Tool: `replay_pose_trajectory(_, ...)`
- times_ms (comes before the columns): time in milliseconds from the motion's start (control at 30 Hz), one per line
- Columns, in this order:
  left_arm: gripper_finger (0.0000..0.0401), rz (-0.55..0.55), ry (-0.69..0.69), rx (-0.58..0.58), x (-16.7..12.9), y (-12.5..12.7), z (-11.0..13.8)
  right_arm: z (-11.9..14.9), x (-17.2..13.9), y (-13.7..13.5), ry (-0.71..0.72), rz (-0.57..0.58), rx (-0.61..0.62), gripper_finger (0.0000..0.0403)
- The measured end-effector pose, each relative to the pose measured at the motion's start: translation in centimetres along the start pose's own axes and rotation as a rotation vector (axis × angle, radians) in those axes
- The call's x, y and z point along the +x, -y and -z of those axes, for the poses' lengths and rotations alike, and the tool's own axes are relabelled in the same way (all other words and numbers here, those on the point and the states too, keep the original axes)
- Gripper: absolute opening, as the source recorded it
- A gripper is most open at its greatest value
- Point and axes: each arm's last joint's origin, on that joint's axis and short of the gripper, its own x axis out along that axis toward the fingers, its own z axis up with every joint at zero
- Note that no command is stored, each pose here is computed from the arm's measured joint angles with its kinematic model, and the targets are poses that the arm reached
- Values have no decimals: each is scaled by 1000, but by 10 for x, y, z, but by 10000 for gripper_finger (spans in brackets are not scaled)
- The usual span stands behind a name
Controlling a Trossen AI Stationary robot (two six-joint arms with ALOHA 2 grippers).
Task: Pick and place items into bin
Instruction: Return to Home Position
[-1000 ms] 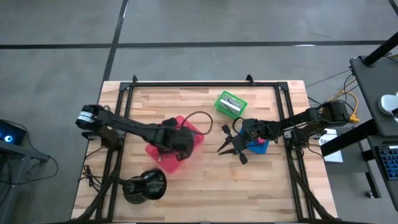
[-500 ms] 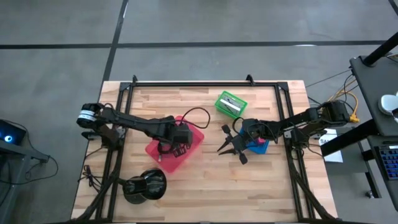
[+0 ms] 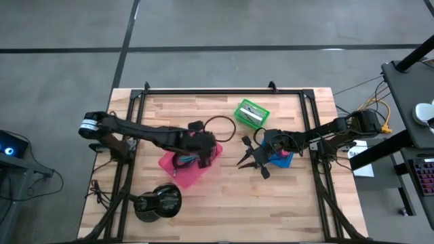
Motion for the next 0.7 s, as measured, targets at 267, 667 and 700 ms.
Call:
replay_pose_trajectory(267, 166, 38, 459, 54, -57, -25, -4, 0, 0, 0, -1, 0, 5, 57)
replay_pose_trajectory(667, 166, 141, 752, 86, -97, -53, 115, 0, 0, 0, -2, 0, 5, 57)
replay_pose_trajectory(700, 166, 145, 777, 72, -99, -55, 125, 0, 0, 0, -2, 0, 6, 57)
